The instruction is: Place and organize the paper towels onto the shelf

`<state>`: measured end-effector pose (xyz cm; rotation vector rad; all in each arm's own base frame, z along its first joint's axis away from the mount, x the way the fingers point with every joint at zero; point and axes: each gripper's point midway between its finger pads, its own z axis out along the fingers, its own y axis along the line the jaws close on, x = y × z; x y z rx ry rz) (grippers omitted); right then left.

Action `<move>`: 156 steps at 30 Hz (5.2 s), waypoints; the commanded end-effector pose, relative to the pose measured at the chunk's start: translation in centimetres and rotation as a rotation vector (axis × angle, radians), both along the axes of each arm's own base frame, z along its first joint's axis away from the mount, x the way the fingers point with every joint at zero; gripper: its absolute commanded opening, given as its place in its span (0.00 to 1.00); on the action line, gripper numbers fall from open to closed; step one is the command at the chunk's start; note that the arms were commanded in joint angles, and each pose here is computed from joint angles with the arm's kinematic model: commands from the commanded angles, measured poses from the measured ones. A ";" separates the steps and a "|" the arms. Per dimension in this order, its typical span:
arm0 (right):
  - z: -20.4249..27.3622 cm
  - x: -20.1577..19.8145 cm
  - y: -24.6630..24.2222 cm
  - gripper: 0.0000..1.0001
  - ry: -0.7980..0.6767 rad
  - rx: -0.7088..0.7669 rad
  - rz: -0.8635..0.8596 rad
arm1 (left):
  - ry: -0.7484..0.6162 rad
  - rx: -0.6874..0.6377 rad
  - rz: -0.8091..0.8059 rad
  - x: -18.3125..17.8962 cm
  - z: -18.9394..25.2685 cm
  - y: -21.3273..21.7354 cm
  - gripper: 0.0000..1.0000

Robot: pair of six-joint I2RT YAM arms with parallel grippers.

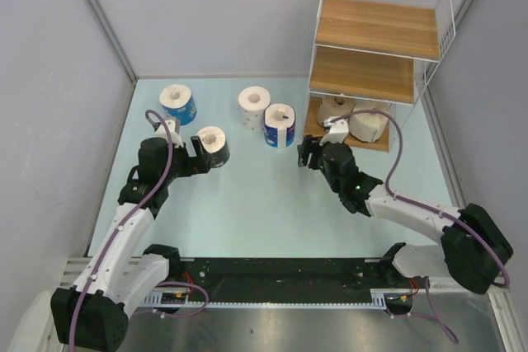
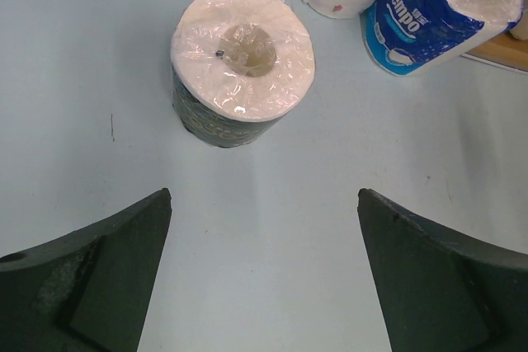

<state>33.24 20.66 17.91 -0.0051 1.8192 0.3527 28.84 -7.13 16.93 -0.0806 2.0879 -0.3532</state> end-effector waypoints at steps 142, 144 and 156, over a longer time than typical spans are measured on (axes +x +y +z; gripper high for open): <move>13.3 -9.8 9.0 0.63 -0.004 0.771 0.728 | -0.147 -0.894 -0.845 -2.8 13.1 -20.6 0.28; 13.6 -9.8 8.8 0.59 -0.013 0.779 0.720 | -0.140 -0.894 -0.854 -2.9 13.0 -20.8 0.29; 14.5 -9.1 6.5 0.39 -0.050 0.786 0.615 | -0.096 -0.898 -0.845 -3.1 11.8 -20.8 0.71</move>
